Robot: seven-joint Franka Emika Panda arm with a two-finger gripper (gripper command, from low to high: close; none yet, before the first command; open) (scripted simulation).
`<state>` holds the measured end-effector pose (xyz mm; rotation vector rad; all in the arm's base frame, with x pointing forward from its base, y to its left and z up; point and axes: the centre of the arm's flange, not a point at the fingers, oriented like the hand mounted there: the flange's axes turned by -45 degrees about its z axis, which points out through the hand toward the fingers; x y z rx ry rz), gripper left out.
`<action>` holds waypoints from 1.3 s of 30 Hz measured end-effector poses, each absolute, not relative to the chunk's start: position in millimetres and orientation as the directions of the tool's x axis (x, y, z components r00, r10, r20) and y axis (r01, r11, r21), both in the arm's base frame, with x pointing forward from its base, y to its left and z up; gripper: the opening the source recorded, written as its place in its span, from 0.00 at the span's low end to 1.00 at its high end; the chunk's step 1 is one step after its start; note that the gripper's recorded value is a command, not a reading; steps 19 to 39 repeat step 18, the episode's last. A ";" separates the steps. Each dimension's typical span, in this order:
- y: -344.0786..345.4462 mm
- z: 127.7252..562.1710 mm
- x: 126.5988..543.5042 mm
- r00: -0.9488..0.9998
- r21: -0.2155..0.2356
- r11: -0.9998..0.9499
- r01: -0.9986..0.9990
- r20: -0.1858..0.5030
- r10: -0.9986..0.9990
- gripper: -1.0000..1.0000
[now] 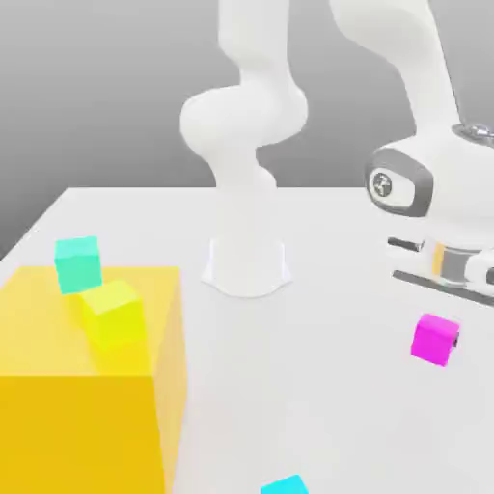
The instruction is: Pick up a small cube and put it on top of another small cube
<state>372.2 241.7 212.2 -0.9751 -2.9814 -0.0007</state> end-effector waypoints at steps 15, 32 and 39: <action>46.5 185.9 531.6 -0.688 -0.002 0.688 0.726 0.001 0.726 1.00; 46.5 185.9 531.6 -0.688 -0.002 0.688 0.726 0.001 0.726 1.00; 46.5 185.9 531.6 -0.688 -0.002 0.688 0.726 0.001 0.726 1.00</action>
